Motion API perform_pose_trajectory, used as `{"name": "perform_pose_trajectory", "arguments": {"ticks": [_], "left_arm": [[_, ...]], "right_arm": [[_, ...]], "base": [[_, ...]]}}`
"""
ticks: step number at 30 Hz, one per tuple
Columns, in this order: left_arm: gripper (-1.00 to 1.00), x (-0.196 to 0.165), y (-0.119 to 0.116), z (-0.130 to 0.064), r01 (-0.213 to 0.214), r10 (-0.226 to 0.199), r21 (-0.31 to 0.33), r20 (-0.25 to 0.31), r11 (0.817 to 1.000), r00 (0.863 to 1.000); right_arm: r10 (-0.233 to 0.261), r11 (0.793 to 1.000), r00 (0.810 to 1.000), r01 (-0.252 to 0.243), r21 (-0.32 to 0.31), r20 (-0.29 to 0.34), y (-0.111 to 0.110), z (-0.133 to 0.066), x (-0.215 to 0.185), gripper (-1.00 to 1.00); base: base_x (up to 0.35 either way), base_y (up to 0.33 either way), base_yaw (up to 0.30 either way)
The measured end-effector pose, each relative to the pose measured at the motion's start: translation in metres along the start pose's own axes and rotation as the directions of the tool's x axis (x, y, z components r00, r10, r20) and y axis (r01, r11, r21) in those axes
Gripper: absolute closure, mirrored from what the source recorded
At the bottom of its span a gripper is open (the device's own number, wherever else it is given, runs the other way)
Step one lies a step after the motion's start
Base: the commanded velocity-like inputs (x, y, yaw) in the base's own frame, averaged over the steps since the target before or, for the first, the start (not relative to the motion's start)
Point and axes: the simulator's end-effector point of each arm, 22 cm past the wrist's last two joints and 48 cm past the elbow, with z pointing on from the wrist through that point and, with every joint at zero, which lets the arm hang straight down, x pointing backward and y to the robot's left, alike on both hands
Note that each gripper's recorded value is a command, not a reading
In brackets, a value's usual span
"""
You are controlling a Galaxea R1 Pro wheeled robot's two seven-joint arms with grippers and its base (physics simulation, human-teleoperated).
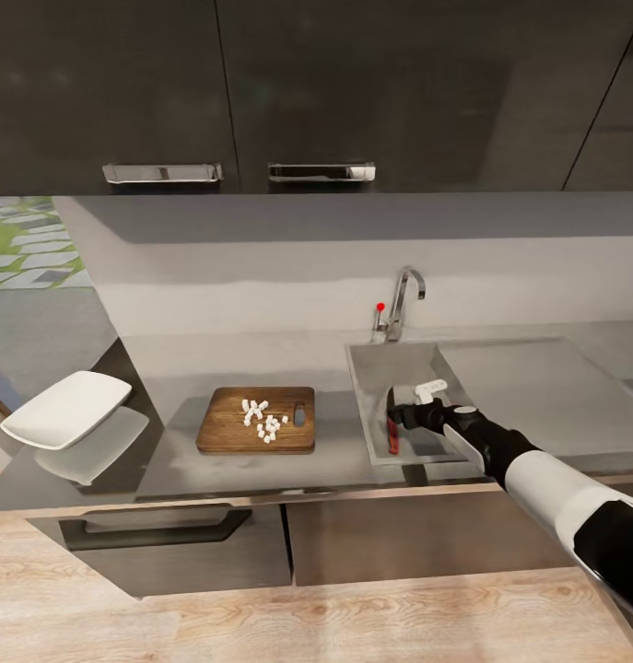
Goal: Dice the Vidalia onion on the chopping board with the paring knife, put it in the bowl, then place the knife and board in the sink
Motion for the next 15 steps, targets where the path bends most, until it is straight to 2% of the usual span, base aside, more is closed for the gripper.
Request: {"name": "perform_pose_trajectory", "arguments": {"ticks": [3, 6, 7, 10, 12, 15], "left_arm": [[-1.0, 0.0, 0.0, 0.0, 0.0, 0.0, 0.0, 0.0, 1.0, 1.0], [-1.0, 0.0, 0.0, 0.0, -0.001, 0.001, -0.001, -0.001, 1.0, 1.0], [-1.0, 0.001, 0.001, 0.0, -0.001, 0.001, -0.001, -0.001, 1.0, 1.0], [-1.0, 0.001, 0.0, 0.0, -0.001, 0.001, -0.001, -0.001, 1.0, 1.0], [-1.0, 0.001, 0.001, 0.0, -0.001, 0.001, -0.001, -0.001, 1.0, 1.0], [-1.0, 0.001, 0.001, 0.0, -0.001, 0.001, -0.001, -0.002, 1.0, 1.0]], "right_arm": [[-0.004, 1.0, 1.0, 0.004, -0.031, 0.016, 0.007, -0.001, -0.007, -1.0], [-0.014, 0.996, 0.998, 0.019, -0.093, 0.059, 0.029, -0.004, -0.028, -1.0], [-0.024, 0.993, 0.995, 0.034, -0.117, 0.092, 0.038, -0.008, -0.044, -1.0], [-0.064, 0.986, 0.98, 0.091, -0.138, 0.19, 0.038, -0.03, -0.086, -1.0], [-0.094, 0.986, 0.963, 0.126, -0.113, 0.254, 0.029, -0.05, -0.112, -1.0], [-0.103, 0.994, 0.954, 0.111, -0.013, 0.281, 0.018, -0.06, -0.108, -1.0]], "base": [[0.0, 0.0, 0.0], [0.0, 0.0, 0.0], [0.0, 0.0, 0.0], [0.0, 0.0, 0.0], [0.0, 0.0, 0.0], [0.0, 0.0, 0.0]]}}
